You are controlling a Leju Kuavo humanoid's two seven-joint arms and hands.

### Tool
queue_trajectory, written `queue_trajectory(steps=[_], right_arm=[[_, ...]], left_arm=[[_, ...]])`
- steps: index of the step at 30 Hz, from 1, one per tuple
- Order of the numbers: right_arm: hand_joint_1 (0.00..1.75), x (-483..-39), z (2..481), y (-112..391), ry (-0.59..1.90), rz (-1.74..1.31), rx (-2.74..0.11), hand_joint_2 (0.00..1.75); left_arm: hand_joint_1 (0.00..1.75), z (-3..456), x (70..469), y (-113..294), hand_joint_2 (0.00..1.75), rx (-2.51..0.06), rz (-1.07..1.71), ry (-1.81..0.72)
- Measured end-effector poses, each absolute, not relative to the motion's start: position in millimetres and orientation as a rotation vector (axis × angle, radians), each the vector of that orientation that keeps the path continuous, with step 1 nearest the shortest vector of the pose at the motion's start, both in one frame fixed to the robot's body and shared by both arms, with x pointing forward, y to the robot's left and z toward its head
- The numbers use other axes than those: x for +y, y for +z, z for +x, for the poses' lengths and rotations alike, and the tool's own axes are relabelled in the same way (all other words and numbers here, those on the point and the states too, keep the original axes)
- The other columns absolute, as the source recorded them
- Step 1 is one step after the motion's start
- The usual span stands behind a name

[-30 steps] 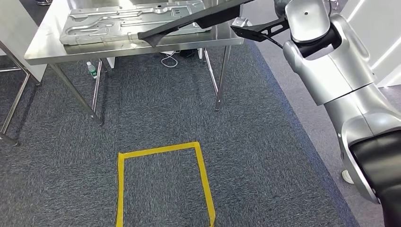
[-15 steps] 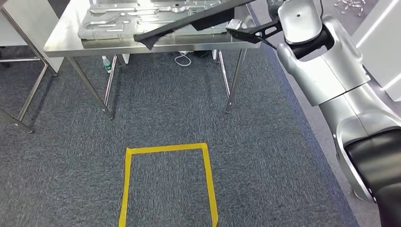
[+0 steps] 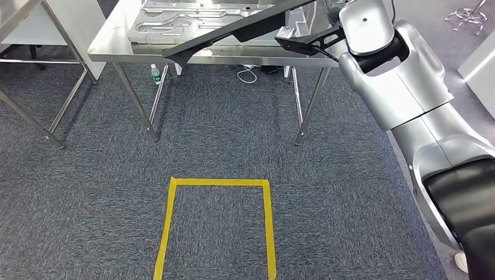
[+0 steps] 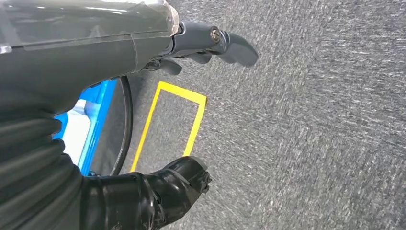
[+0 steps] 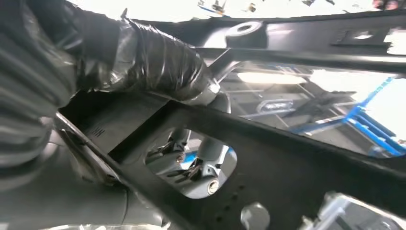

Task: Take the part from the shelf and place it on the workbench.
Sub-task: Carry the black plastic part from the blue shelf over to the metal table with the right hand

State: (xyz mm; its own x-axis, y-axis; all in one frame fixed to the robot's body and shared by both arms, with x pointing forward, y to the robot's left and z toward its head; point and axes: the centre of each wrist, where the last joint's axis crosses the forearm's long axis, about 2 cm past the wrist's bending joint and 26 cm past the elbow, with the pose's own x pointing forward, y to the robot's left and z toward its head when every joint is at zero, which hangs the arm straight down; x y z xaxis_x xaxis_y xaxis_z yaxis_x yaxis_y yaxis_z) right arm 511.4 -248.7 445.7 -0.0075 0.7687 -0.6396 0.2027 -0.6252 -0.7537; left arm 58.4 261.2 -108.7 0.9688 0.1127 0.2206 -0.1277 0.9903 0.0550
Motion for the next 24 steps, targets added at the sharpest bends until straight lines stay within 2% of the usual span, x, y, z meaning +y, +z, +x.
queue_trajectory(steps=[24], right_arm=[[1.75,-253.2,511.6,453.6,1.661,-1.844,-0.981,1.75]], left_arm=[[0.0,59.0,260.2,-108.6,1.75,-0.256,0.057,0.101]])
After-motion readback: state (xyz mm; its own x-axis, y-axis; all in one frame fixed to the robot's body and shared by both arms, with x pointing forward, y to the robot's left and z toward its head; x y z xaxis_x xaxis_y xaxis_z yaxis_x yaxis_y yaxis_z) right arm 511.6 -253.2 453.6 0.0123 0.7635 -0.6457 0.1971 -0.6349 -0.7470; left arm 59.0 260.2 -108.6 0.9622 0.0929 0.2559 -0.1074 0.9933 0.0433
